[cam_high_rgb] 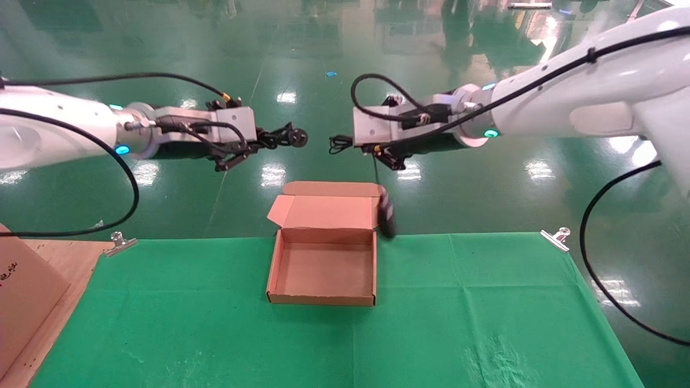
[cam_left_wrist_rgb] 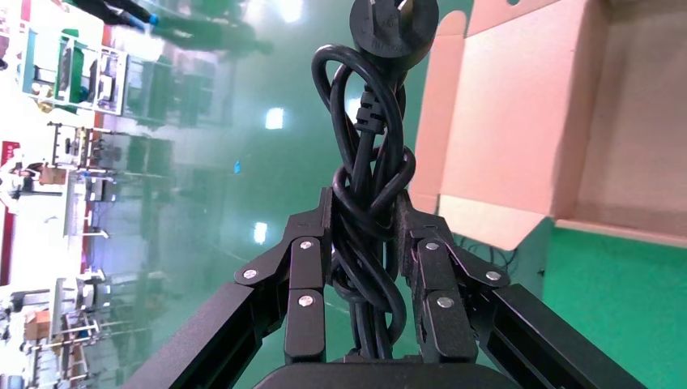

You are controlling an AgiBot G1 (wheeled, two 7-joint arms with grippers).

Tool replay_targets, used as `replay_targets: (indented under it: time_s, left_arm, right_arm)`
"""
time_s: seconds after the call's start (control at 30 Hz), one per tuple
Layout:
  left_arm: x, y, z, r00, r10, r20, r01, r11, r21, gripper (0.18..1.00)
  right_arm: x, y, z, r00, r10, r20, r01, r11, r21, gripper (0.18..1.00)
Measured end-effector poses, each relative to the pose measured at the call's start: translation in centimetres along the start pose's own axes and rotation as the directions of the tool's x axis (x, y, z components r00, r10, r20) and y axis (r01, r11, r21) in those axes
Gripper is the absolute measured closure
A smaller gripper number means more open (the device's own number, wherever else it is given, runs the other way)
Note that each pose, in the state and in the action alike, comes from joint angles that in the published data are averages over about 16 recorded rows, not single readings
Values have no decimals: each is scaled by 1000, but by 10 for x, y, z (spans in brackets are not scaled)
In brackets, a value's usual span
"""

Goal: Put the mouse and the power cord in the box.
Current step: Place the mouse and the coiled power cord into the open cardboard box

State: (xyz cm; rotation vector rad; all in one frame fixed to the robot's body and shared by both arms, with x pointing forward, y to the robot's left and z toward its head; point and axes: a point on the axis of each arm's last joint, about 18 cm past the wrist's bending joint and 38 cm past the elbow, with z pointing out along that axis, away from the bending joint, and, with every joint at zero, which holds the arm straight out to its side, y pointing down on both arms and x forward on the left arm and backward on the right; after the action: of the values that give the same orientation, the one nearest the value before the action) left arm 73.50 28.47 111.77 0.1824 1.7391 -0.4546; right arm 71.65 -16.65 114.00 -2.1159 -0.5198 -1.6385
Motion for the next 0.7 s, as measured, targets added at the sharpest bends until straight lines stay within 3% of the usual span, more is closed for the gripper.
replay_targets:
  time_s: [0.33, 0.7]
  left_arm:
    - [32, -8, 27, 1000, -30, 4, 30, 998, 51, 851]
    - [108, -20, 79, 999, -40, 34, 37, 994, 102, 854]
  right_arm:
    - [-12, -8, 8, 999, 30, 36, -30, 999, 18, 953]
    - [-28, 8, 8, 992, 88, 85, -87, 996, -14, 953]
